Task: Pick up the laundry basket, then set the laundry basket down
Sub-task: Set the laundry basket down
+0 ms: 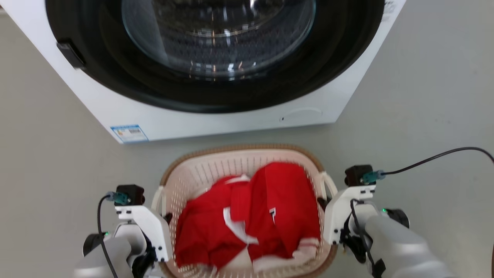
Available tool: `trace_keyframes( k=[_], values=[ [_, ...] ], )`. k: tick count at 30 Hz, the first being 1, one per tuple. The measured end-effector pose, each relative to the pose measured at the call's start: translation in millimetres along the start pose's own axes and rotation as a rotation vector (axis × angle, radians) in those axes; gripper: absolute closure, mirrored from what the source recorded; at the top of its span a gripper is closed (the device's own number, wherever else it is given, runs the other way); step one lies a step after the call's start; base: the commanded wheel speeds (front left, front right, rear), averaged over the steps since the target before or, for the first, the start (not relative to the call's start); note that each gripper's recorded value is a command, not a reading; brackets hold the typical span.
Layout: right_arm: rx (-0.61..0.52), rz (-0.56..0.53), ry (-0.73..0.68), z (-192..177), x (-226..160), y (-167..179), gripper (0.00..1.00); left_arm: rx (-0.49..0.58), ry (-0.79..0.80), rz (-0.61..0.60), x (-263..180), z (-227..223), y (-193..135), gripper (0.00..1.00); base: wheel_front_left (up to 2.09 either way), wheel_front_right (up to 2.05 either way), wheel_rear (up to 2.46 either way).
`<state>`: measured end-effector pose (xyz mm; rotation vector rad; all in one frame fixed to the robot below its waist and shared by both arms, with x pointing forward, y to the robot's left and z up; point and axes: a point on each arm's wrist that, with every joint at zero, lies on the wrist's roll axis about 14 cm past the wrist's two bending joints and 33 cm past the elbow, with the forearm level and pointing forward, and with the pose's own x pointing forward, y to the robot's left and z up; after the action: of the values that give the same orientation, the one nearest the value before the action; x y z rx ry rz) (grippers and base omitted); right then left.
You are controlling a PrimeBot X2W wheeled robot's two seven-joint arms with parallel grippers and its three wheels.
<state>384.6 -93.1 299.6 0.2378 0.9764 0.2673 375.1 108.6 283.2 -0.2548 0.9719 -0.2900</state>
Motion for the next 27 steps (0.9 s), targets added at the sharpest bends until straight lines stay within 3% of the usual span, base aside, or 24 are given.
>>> trace_keyframes(
  k=[6, 27],
  values=[
    [0.009, 0.005, -0.063, 10, 19, -3, 1.00, -0.024, -0.055, 0.005, 16, 13, 10, 1.00, 0.00, 0.00, 0.00],
    [0.065, 0.015, -0.055, -8, 90, -18, 1.00, -0.068, -0.076, 0.031, 79, 18, 48, 1.00, 0.00, 0.00, 0.00]
  ],
)
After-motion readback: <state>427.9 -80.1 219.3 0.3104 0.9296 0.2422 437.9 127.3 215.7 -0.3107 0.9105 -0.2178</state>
